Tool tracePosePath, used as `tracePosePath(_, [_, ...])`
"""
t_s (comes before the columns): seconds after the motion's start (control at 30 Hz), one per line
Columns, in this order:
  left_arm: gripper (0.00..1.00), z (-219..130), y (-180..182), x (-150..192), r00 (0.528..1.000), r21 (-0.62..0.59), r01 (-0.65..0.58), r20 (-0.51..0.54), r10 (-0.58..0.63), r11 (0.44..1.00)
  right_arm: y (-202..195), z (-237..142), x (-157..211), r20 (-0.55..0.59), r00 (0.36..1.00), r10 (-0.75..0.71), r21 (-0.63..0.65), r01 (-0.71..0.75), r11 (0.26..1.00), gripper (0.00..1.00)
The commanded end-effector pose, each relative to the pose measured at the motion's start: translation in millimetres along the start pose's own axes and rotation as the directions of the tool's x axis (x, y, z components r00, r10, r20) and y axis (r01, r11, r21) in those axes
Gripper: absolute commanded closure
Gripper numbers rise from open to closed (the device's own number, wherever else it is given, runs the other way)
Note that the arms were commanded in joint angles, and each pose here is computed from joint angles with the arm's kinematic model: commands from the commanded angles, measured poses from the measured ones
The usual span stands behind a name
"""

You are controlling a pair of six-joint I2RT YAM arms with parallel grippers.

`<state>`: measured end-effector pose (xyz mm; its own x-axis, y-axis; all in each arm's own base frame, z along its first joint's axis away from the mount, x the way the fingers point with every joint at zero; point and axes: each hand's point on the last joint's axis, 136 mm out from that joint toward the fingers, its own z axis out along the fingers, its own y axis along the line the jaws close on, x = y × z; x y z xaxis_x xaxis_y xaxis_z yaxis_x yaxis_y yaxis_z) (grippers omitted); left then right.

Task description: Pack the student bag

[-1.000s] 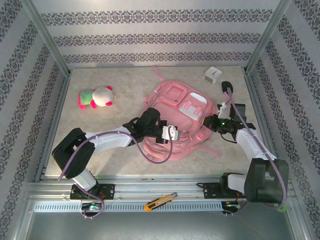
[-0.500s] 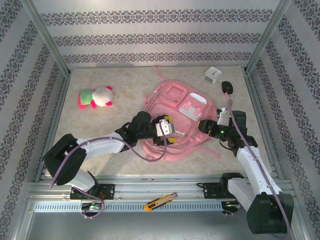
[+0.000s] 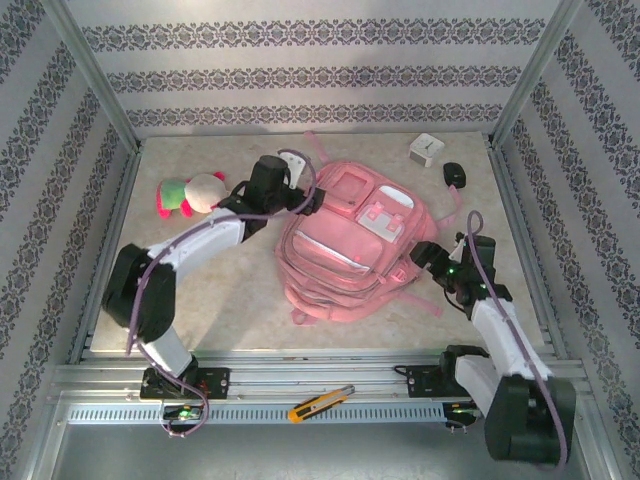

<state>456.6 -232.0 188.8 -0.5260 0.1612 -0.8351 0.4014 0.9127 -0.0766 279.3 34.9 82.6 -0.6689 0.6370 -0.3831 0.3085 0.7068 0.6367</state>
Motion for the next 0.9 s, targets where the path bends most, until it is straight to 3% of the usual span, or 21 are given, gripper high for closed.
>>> tracePosePath(0.0, [0.01, 22.8, 26.3, 37.9, 0.967, -0.071, 0.186, -0.166, -0.195, 0.98, 28.1, 11.8, -22.9, 0.002, 0.999, 0.044, -0.114, -0.044, 0.992, 0.15])
tracePosePath(0.13, [0.01, 51.1, 18.7, 63.5, 0.94, -0.011, 0.259, -0.225, -0.255, 0.966, 35.2, 31.5, -21.3, -0.065, 0.995, 0.075, -0.149, -0.084, 0.985, 0.16])
tracePosePath(0.23, [0.07, 60.3, 6.1, 81.9, 0.925, 0.06, 0.327, -0.225, -0.307, 0.943, 33.0, 41.9, -16.9, -0.069, 0.996, 0.064, -0.133, -0.073, 0.988, 0.16])
tracePosePath(0.33, [0.11, 61.4, 2.2, 105.9, 0.908, 0.058, 0.373, -0.227, -0.351, 0.926, 35.1, 53.5, -10.2, -0.08, 0.996, 0.038, -0.13, -0.048, 0.99, 0.19])
tracePosePath(0.53, [0.18, 33.2, -3.1, 137.8, 0.885, 0.042, 0.433, -0.212, -0.415, 0.901, 68.4, 83.2, 4.0, -0.142, 0.989, -0.036, -0.198, 0.007, 0.98, 0.32])
tracePosePath(0.7, [0.17, -4.4, 17.2, 167.1, 0.863, -0.061, 0.481, -0.141, -0.484, 0.875, 107.0, 111.6, 4.5, -0.138, 0.985, -0.108, -0.228, 0.075, 0.971, 0.32])
tracePosePath(0.87, [0.14, -10.1, 25.7, 176.2, 0.884, -0.114, 0.42, -0.172, -0.434, 0.9, 126.5, 125.3, -4.6, -0.104, 0.986, -0.129, -0.228, 0.103, 0.968, 0.27])
